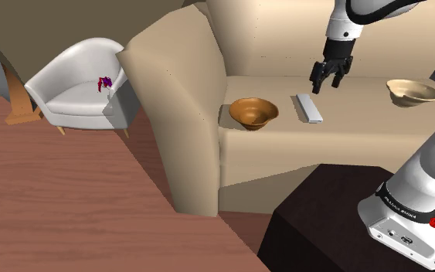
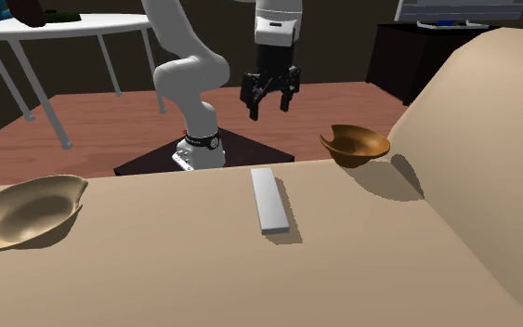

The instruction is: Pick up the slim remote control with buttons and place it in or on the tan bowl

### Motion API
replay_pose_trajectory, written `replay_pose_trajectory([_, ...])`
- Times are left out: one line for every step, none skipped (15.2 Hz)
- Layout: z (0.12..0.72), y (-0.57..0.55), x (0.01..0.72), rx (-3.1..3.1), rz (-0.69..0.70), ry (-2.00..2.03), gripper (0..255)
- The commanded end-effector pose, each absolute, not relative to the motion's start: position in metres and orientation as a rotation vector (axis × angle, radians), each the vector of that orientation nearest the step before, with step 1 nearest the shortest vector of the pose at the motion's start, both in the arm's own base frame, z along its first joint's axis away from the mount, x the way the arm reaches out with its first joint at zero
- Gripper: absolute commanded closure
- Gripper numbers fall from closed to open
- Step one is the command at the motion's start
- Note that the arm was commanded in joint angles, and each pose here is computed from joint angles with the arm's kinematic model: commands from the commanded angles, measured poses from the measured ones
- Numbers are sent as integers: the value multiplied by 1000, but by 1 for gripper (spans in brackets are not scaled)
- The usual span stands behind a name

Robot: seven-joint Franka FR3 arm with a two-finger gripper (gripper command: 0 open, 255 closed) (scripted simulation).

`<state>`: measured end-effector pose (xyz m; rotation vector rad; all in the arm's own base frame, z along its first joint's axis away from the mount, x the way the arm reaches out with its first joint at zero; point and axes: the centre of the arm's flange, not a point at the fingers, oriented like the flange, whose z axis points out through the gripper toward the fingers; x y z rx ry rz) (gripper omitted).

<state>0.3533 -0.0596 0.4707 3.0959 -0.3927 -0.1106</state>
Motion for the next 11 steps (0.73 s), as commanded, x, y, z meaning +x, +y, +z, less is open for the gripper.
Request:
replay_pose_trajectory([454, -72, 366, 3080, -87, -476, 0])
replay_pose_trajectory([446, -79, 372, 3071, -77, -516, 0])
replay_pose_trajectory([438, -87, 377, 3061, -68, -556, 0])
replay_pose_trajectory([430, -95, 383, 3051, -58, -596, 0])
replay_pose_trajectory([422, -102, 388, 3041, -49, -636, 0])
replay_pose_trajectory([414, -110, 394, 3030, -39, -675, 0])
replay_pose_trajectory([406, -119, 399, 3018, -29, -714, 0])
replay_pose_trajectory([398, -127, 404, 3006, -20, -754, 0])
replay_pose_trajectory([390, -136, 409, 2994, -10, -793, 0])
replay_pose_trajectory([382, -144, 413, 2981, -1, -831, 0])
replay_pose_trajectory([375, -153, 418, 2967, 9, -870, 0])
